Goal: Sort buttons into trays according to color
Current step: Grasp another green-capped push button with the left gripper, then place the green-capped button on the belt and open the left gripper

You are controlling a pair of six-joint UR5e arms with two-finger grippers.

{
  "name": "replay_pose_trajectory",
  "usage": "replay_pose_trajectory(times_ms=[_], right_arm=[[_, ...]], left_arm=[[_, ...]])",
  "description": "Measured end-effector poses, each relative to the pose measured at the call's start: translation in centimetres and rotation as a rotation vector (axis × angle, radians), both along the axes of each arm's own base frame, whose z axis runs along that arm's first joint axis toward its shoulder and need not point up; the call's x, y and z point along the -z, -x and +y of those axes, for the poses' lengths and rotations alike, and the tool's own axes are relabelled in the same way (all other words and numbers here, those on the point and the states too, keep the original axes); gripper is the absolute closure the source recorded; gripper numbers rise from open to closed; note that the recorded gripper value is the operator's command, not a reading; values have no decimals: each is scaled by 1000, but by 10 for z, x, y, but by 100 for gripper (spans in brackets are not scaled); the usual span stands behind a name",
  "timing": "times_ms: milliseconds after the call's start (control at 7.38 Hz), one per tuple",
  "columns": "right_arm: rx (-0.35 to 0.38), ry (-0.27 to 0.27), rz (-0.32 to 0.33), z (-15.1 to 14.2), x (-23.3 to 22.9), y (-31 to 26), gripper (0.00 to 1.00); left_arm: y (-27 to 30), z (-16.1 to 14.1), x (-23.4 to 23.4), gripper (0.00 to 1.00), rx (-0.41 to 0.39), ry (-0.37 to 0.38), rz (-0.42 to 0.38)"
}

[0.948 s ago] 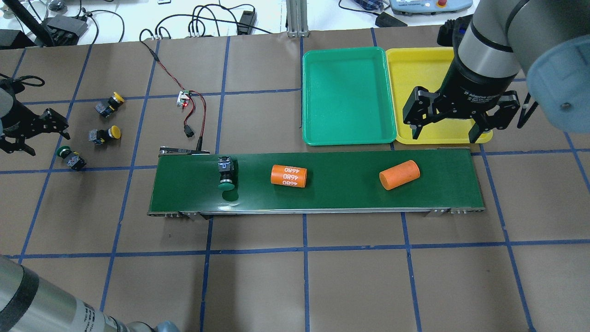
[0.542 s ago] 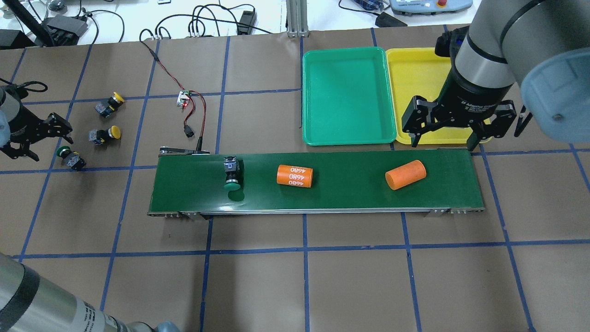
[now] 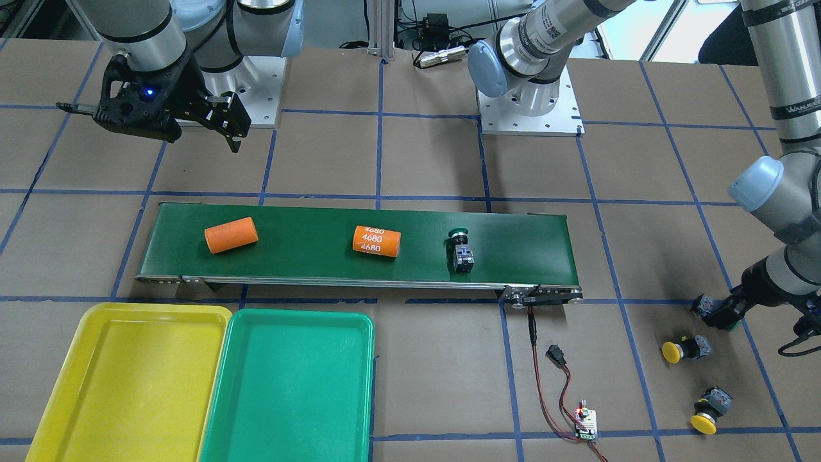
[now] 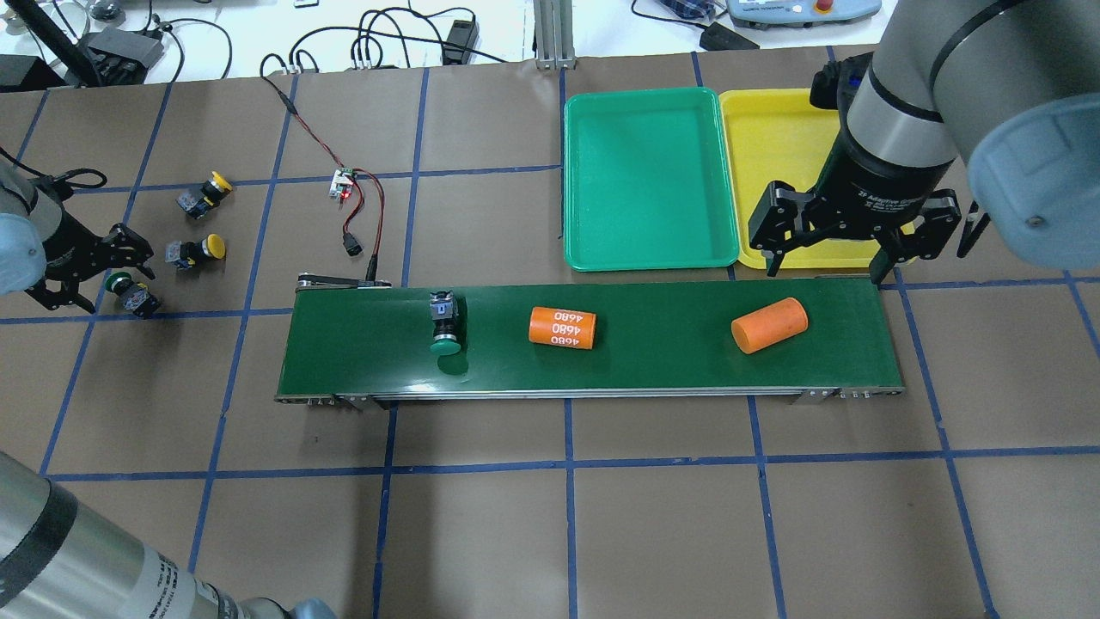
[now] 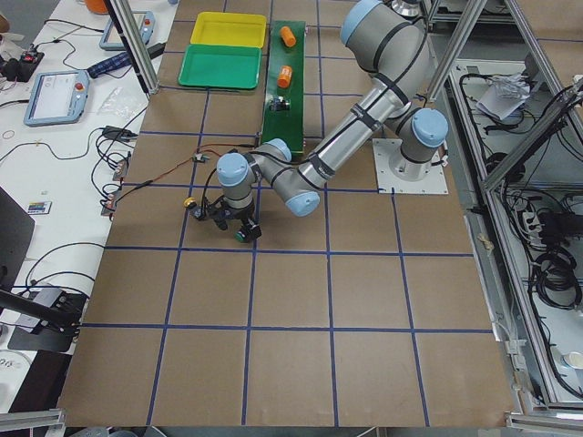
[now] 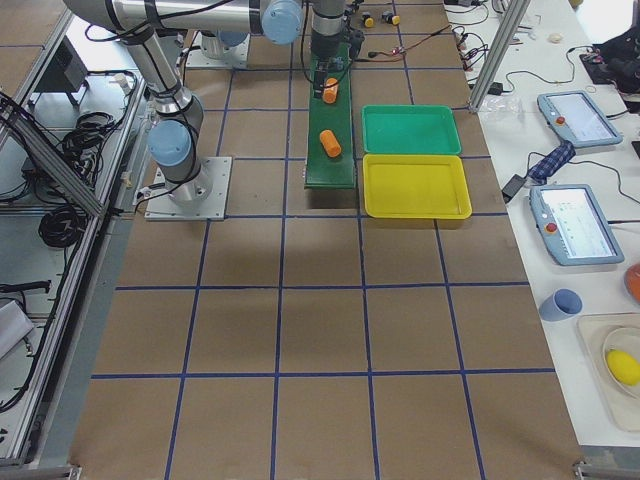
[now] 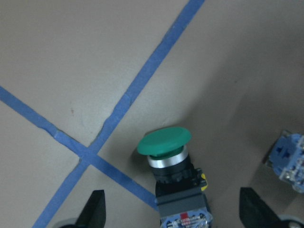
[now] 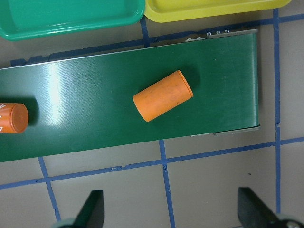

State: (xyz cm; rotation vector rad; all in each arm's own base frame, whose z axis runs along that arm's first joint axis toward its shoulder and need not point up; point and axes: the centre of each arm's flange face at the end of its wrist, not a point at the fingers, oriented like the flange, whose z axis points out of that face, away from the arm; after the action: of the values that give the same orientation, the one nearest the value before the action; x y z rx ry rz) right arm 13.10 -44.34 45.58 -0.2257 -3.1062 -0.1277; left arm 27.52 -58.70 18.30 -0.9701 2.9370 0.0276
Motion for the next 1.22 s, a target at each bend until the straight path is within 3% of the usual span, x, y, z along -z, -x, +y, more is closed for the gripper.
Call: replay_pose_trajectory(times_ms=[135, 271, 812, 948, 1219], right_arm=[[0, 1, 0, 0, 0, 1, 0], [0, 2, 0, 0, 0, 1, 0], [1, 0, 0, 0, 1, 0, 0], [1, 0, 0, 0, 1, 0, 0], [1, 0, 0, 0, 1, 0, 0]], left_arm=[[0, -1, 10, 92, 2, -8, 8], [0, -3, 14, 100, 12, -13, 12], [10, -1, -25, 100, 50, 1, 26], [28, 6, -45, 100, 108, -4, 62], [112, 22, -85, 100, 361, -24, 108]])
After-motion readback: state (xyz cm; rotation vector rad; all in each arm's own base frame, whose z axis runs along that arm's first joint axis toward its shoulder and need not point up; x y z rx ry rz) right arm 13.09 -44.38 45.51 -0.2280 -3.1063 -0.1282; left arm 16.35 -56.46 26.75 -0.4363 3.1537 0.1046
